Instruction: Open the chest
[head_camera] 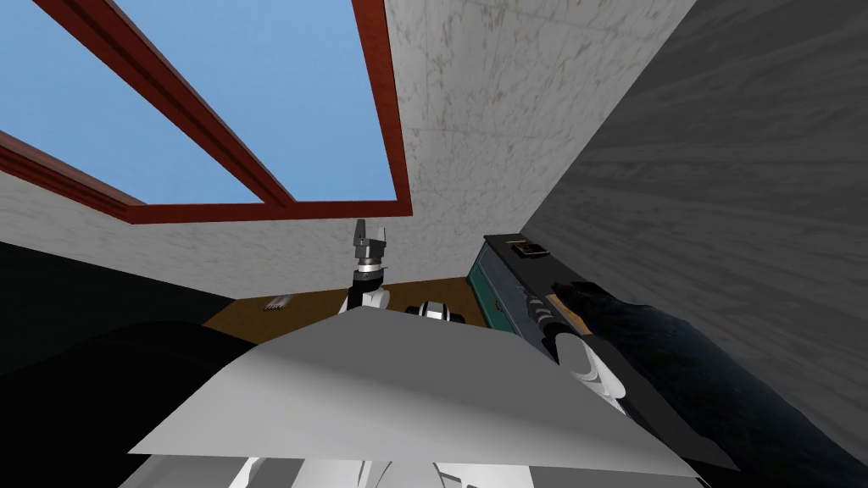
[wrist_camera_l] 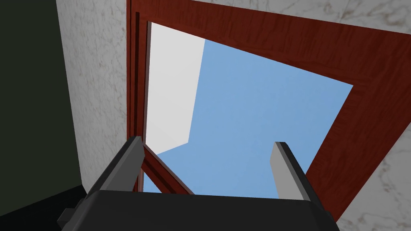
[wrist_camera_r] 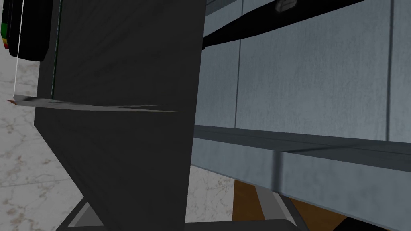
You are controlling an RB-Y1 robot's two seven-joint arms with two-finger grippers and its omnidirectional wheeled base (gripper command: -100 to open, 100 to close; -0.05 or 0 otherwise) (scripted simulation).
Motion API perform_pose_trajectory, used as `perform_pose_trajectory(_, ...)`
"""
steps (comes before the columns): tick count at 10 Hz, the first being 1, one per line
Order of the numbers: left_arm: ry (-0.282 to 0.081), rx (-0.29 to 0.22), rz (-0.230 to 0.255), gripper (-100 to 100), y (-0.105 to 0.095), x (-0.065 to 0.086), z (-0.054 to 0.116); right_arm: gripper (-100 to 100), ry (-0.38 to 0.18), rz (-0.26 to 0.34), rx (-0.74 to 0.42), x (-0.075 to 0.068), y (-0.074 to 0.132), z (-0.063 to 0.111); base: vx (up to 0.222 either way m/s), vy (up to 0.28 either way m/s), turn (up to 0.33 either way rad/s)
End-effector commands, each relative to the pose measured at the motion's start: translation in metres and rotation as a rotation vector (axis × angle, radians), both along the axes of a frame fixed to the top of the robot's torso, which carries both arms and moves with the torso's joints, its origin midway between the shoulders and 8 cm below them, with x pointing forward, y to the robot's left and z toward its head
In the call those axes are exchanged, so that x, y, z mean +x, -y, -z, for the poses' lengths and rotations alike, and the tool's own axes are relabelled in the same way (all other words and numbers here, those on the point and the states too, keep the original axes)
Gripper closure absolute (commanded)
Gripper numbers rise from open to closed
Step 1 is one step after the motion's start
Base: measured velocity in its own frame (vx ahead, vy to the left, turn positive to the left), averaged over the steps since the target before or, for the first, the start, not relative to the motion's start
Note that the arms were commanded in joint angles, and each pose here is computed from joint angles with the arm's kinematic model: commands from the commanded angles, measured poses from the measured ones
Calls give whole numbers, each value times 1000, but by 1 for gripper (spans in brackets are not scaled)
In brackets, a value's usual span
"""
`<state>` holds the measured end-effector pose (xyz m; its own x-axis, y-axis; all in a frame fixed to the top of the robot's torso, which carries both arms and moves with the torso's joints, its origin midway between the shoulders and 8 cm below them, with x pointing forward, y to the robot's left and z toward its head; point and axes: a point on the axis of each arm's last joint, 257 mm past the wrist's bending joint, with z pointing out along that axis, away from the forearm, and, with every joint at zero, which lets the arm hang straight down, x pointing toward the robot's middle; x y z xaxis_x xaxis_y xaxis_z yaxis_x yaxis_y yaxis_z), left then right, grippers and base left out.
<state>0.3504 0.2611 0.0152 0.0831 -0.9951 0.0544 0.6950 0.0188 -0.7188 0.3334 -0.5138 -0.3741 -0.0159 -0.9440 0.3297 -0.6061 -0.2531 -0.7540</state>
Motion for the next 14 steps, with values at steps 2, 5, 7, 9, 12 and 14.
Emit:
perform_pose_trajectory(2, 0, 0, 0, 0, 0, 0, 0, -100, 10, 46, 10, -6, 5, 0, -28, -25, 81)
perform_pose_trajectory(5, 0, 0, 0, 0, 0, 0, 0, -100, 20, 73, 5, -12, 8, 0, -33, -22, 112)
perform_pose_trajectory(7, 0, 0, 0, 0, 0, 0, 0, -100, 27, 77, -21, -16, 9, -1, -34, -24, 180)
perform_pose_trajectory(9, 0, 0, 0, 0, 0, 0, 0, -100, 36, 97, 8, -16, 9, -1, -8, -10, -16)
perform_pose_trajectory(12, 0, 0, 0, 0, 0, 0, 0, -100, 54, 114, 12, -21, 8, -3, -32, -19, 123)
perform_pose_trajectory(14, 0, 0, 0, 0, 0, 0, 0, -100, 68, 109, -4, -25, 5, -4, -34, -21, 172)
